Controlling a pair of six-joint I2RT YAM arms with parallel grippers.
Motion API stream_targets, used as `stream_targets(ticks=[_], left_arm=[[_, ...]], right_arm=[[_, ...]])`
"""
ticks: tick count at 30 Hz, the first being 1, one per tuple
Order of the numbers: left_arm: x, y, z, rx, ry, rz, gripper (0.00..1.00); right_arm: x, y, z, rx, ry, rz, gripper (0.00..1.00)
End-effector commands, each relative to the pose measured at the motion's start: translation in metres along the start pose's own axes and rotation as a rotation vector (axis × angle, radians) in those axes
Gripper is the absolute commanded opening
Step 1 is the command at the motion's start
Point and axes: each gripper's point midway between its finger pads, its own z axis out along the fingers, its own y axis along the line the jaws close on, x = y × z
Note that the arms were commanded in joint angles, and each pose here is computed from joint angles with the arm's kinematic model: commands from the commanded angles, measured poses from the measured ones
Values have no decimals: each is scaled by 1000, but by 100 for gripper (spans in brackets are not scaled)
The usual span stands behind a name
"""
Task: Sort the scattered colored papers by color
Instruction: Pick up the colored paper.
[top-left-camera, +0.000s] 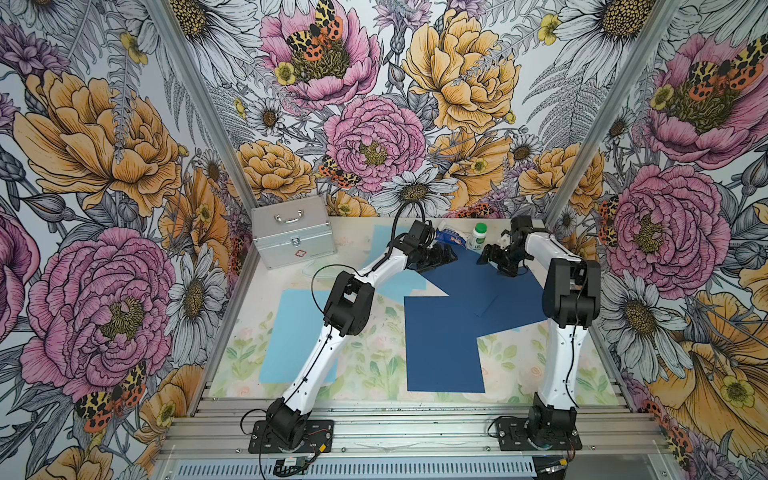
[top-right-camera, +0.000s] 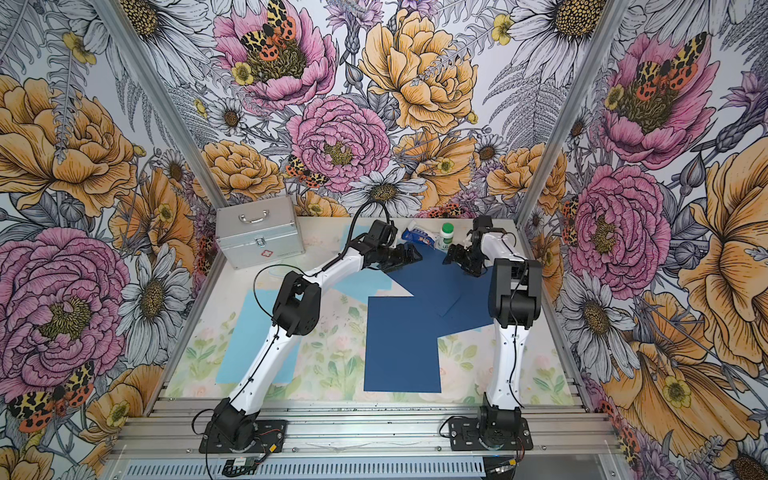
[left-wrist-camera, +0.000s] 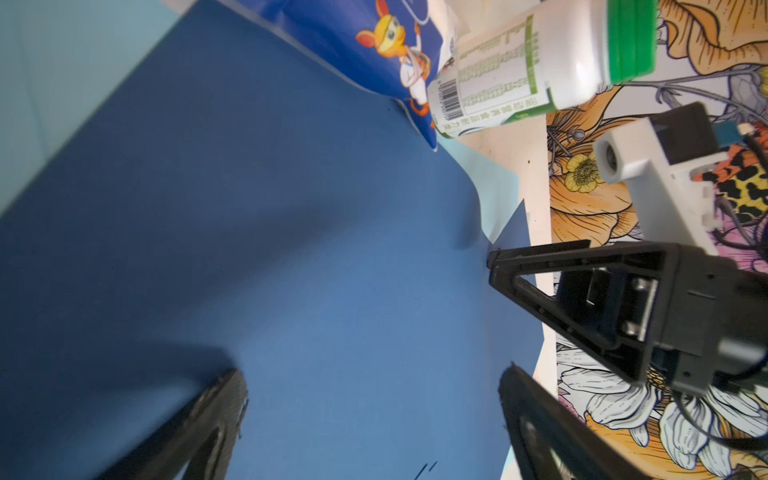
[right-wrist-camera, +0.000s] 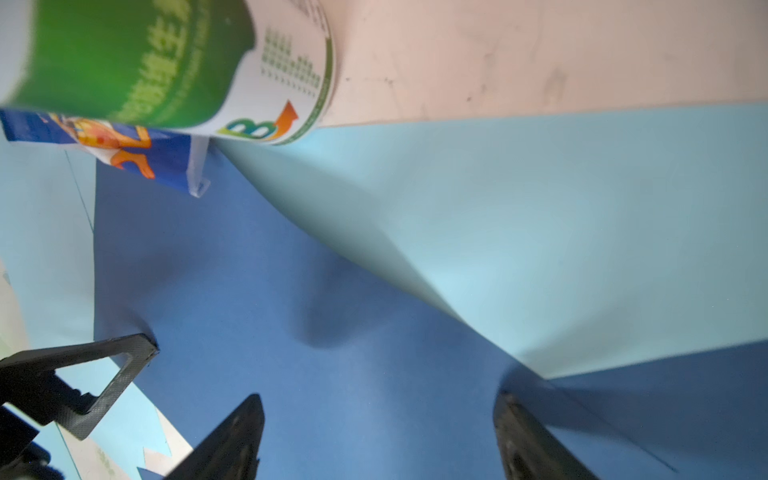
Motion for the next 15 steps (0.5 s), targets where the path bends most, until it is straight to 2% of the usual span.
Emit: stream_targets(ticks=[1,9,15], left_arm=[[64,31,40,-62,182,-100,98],[74,14,50,-19,212,-95,98],[72,4,47,10,216,-96,98]], right_arm=[[46,5,30,-34,199,2,86],[52,31,30,-177,247,32,83],[54,47,38,-192,250,35,81]])
